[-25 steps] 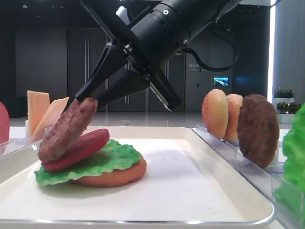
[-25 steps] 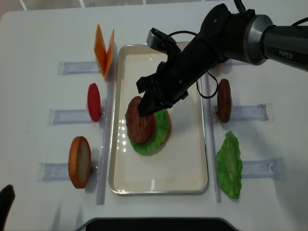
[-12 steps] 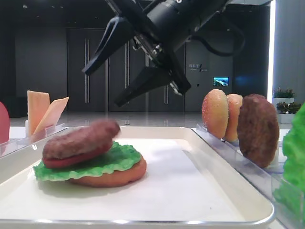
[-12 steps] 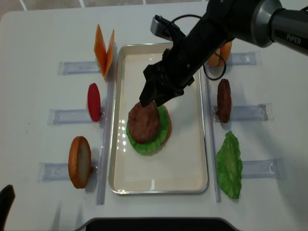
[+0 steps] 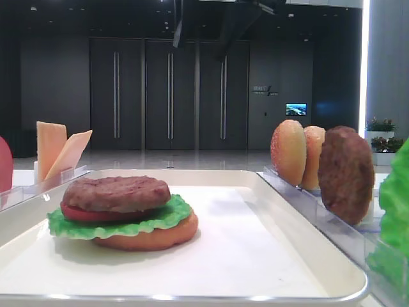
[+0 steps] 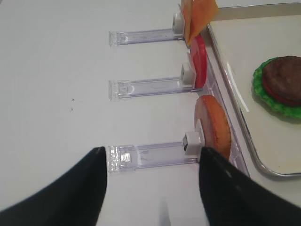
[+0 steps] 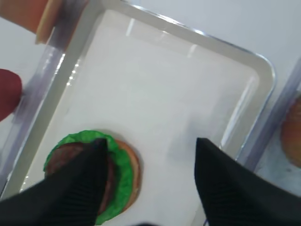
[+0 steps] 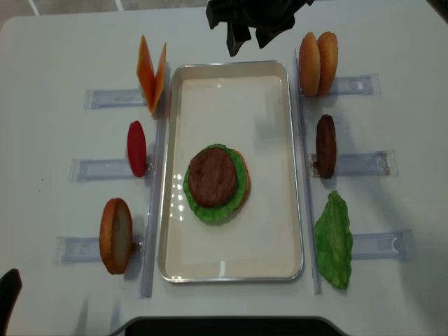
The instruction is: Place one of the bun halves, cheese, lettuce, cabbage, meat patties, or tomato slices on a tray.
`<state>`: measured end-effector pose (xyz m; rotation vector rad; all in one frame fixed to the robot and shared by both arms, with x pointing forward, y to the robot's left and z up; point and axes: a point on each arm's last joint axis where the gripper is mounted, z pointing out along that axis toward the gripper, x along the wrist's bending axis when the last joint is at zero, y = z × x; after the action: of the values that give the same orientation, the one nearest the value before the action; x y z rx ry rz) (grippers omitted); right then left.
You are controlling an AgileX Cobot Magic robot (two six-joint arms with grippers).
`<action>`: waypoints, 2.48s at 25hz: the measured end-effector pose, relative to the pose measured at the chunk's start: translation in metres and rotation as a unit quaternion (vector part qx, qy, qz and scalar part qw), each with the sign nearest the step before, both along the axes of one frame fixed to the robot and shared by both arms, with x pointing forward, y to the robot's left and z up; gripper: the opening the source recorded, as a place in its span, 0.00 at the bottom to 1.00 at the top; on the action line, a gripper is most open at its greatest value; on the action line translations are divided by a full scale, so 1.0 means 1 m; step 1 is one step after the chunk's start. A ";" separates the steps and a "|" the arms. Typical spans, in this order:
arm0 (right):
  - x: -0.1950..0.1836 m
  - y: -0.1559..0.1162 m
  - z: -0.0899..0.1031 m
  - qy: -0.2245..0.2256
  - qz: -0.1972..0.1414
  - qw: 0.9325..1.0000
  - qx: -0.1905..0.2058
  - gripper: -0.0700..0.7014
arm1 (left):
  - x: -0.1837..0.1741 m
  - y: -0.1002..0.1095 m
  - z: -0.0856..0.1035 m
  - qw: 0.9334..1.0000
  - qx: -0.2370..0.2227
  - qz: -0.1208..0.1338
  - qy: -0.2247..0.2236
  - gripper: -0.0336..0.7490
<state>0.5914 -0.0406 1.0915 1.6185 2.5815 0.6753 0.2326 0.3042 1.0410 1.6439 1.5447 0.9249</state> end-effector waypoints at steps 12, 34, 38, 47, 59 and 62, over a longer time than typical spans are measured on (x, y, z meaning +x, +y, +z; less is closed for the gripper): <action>0.074 -0.192 0.010 -0.035 -0.222 0.973 -0.054 0.58 | 0.000 0.000 0.000 1.000 0.000 0.000 0.000 0.64; -0.171 -0.259 -0.033 0.078 -0.266 0.951 -0.140 0.53 | 0.000 0.000 0.000 1.000 0.000 0.000 0.000 0.64; -0.221 -0.260 -0.036 0.038 -0.272 0.953 -0.126 0.53 | 0.000 0.000 0.000 1.000 0.000 0.000 0.000 0.64; -0.299 -0.260 -0.052 -0.121 -0.275 0.951 -0.078 0.53 | 0.000 0.000 0.000 1.000 0.000 0.000 0.000 0.64; -0.361 -0.258 -0.042 -0.327 -0.252 0.910 -0.017 0.52 | 0.000 0.000 0.000 1.000 0.000 0.000 0.000 0.64; -0.363 -0.258 -0.043 -0.332 -0.252 0.909 -0.015 0.52 | 0.000 0.000 0.000 1.000 0.000 0.000 0.000 0.64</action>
<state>0.2287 -0.2988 1.0483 1.5781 1.6105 0.9172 0.2326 0.3042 1.0410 1.6439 1.5447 0.9249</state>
